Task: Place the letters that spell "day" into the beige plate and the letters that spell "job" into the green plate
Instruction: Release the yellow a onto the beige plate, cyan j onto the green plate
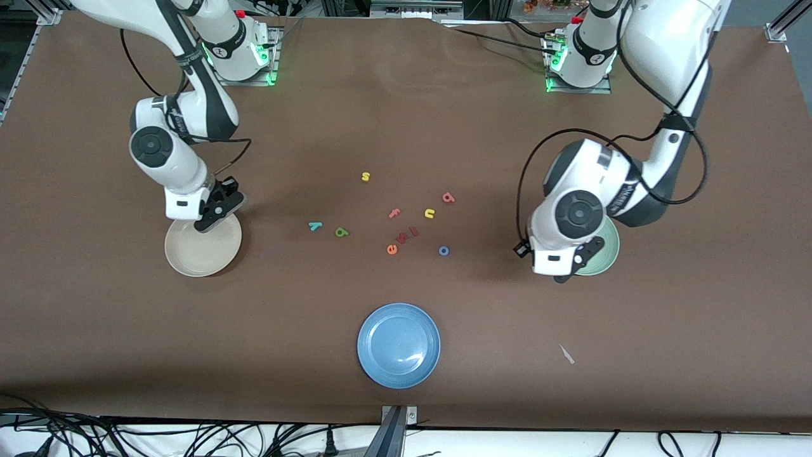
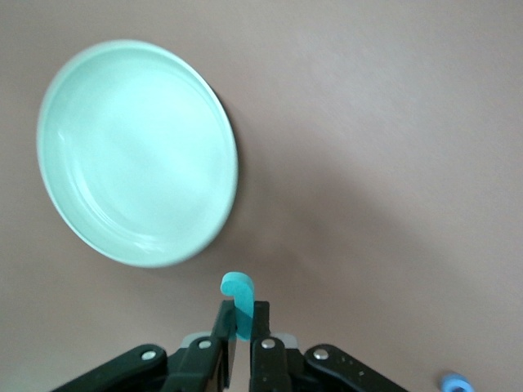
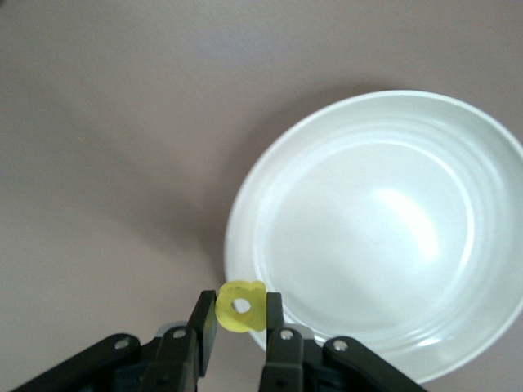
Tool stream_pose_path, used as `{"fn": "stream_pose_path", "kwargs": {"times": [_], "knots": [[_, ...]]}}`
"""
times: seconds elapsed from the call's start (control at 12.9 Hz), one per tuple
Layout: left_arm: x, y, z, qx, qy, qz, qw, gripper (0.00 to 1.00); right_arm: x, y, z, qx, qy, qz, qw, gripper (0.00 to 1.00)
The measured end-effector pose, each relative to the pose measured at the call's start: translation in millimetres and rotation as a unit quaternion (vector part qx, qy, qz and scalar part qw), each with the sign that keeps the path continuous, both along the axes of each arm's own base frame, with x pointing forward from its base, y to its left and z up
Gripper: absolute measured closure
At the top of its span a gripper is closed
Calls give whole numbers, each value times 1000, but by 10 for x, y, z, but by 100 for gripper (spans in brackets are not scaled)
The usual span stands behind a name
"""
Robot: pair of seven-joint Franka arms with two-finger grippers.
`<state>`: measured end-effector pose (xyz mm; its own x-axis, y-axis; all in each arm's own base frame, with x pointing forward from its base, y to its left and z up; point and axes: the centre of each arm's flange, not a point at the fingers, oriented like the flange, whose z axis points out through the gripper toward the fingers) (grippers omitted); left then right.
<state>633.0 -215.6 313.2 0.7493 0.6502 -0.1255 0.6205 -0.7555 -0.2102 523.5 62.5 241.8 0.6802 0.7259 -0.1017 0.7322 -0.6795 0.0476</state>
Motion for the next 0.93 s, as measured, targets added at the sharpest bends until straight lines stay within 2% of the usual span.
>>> {"fn": "stream_pose_path", "kwargs": {"times": [0.16,0.23,0.39,0.54,0.62,0.7,0.85,0.93], "knots": [[4,255,48,-1,16,-15,1000,92,130,-95,49,2,-2,63,998,71],[-19,335,36,-2,23,-26,999,92,204,-114,71,3,-5,88,996,64],[-38,613,-23,-12,37,-56,998,92,278,-98,67,2,-4,109,994,43],[-40,972,-127,-23,50,-73,996,92,254,-24,48,5,17,112,994,22],[-47,1123,-215,-30,50,-81,995,92,239,34,53,12,31,106,994,8],[-76,1264,-361,-37,45,-86,995,92,230,107,69,21,43,102,994,0],[-223,1423,-737,-50,29,-95,994,92,233,380,151,34,59,114,991,0],[-320,1436,-904,-54,23,-98,993,92,240,579,212,40,58,128,989,0]]}}
